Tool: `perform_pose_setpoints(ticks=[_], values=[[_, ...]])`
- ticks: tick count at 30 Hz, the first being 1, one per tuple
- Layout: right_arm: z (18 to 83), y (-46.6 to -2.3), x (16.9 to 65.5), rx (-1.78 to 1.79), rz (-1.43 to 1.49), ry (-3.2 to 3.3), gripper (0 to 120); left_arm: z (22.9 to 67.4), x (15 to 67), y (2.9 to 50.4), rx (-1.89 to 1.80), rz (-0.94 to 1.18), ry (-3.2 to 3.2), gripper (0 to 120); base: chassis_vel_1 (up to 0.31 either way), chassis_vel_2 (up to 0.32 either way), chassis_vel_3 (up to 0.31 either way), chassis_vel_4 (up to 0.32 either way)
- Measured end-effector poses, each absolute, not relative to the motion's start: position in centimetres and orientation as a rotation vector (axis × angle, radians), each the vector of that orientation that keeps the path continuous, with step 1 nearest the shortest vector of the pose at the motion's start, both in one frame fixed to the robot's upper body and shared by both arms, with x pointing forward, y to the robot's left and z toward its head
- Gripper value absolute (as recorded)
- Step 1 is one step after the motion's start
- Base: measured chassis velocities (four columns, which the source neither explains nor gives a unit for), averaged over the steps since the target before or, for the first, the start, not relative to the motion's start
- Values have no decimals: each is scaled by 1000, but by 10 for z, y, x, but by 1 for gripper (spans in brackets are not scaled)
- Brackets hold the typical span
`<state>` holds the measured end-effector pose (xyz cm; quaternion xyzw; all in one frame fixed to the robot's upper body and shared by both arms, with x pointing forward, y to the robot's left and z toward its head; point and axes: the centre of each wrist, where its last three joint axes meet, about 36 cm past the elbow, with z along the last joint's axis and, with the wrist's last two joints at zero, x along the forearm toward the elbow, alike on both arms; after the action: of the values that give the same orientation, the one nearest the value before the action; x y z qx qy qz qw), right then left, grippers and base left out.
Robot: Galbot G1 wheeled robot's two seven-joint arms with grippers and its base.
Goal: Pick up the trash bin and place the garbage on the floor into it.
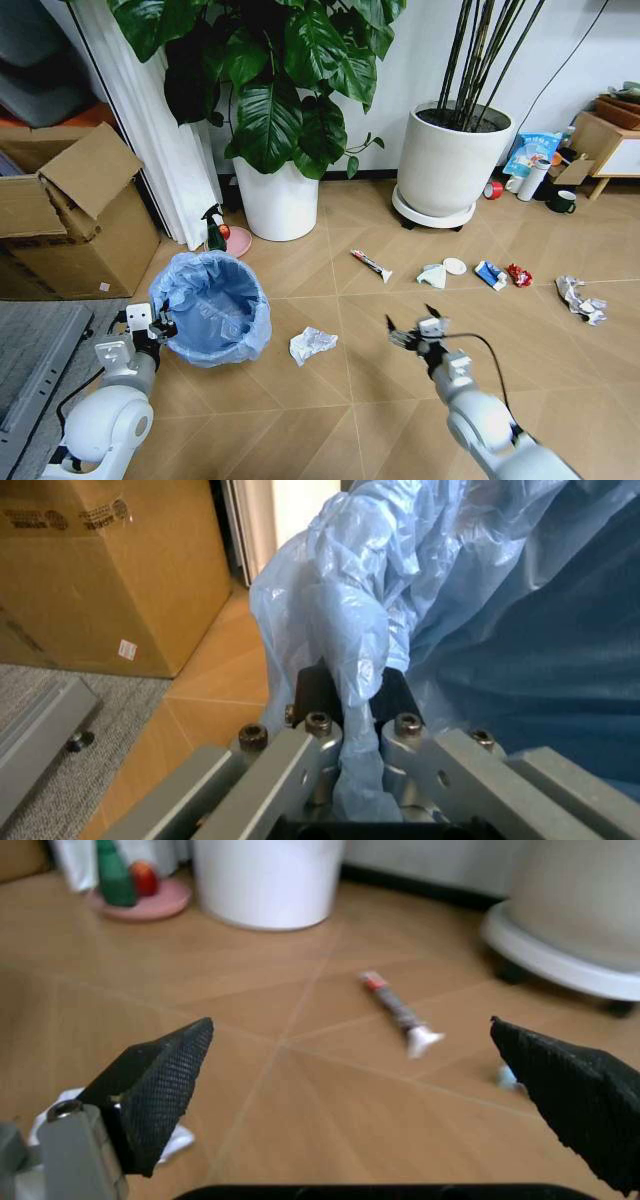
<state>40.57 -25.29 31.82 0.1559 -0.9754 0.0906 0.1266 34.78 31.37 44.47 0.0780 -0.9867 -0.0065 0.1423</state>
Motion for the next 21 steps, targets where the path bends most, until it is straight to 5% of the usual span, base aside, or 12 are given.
perform_pose_setpoints(ticks=[21], values=[[233, -120, 484, 748, 142, -2506, 100, 440, 350, 317, 237, -21, -2834, 0, 0, 0, 0, 0]])
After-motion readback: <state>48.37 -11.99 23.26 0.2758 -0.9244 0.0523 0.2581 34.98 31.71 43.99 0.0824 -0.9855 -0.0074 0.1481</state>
